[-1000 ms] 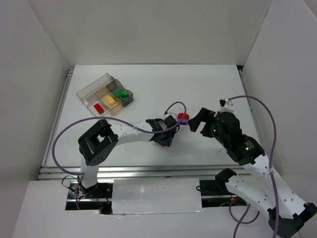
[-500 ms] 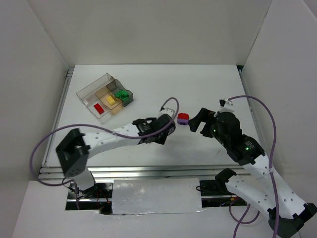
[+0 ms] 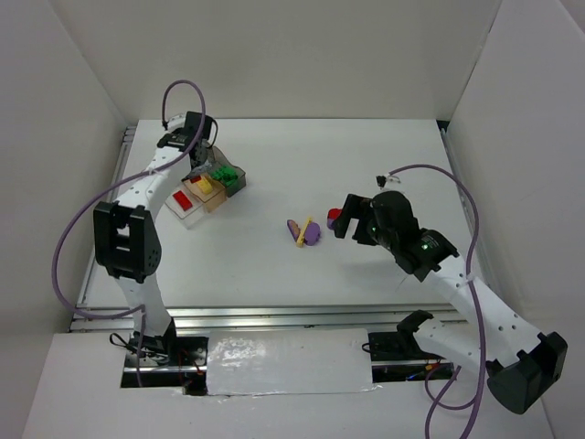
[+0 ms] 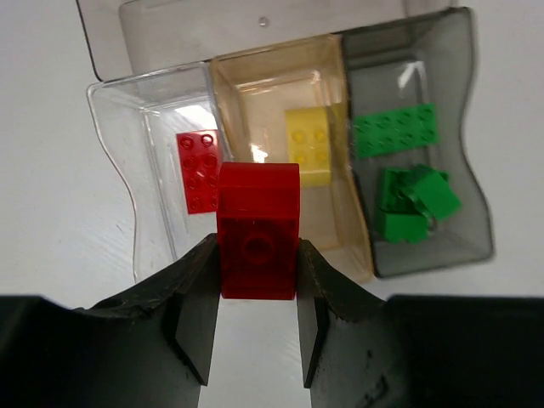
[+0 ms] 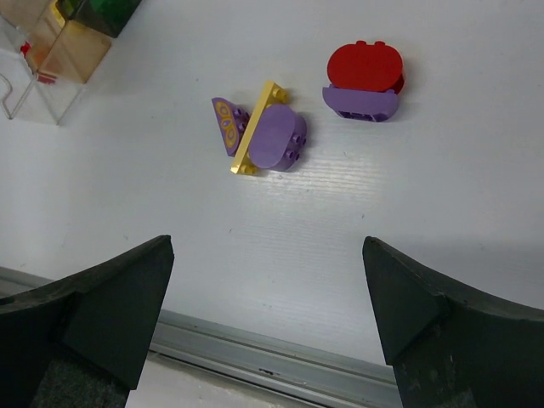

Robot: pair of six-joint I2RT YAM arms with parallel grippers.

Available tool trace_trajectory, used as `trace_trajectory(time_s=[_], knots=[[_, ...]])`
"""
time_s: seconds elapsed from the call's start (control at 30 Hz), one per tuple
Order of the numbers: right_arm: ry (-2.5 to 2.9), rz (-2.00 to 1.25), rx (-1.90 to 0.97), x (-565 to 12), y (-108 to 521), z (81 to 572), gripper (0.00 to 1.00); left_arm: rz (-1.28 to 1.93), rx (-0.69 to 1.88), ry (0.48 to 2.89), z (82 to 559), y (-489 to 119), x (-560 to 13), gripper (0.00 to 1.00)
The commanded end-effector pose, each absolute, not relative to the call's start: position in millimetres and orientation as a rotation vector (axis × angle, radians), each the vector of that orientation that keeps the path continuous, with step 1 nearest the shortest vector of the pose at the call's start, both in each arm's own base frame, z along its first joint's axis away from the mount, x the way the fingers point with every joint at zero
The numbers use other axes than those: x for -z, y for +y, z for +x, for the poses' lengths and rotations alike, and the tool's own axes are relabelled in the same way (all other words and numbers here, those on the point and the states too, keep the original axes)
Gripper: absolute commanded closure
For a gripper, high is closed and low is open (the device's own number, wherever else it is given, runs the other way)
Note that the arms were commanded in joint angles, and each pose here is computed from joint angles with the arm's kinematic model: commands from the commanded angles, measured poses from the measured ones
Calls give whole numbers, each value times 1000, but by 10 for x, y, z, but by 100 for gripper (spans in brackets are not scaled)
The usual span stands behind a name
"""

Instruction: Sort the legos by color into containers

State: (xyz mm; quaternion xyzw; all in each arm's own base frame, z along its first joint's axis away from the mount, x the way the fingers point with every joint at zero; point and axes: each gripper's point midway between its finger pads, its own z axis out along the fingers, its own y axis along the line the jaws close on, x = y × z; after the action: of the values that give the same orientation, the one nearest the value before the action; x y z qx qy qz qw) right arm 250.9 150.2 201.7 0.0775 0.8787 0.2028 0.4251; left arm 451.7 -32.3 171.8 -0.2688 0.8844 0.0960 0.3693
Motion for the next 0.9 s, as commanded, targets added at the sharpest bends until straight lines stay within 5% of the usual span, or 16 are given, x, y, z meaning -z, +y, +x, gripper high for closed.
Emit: trace_trajectory(time_s=[0.0,0.3,0.4,0.43,0.5,0.87], knots=[[2156,130,-553,-2134,1615,2602,0,-832,-331,2302,4488,53,-1605,97],[2171,102,-571,-2096,1694,2649,0,-953,-332,2342,4293,366,-1164,75],[2171,104,-565,-2103,1704,2686,0,-953,-332,2355,4263,364,-1103,45],[2171,104,-563,-2100,1712,2700,0,-955,-334,2356,4259,371,-1097,24],[2180,111,-547,-2081,1714,2744,0,-958,-334,2355,4229,378,-1118,2],[2391,238,-224,-1510,1499,3452,0,-673,-21,2277,3982,-98,-2038,1]])
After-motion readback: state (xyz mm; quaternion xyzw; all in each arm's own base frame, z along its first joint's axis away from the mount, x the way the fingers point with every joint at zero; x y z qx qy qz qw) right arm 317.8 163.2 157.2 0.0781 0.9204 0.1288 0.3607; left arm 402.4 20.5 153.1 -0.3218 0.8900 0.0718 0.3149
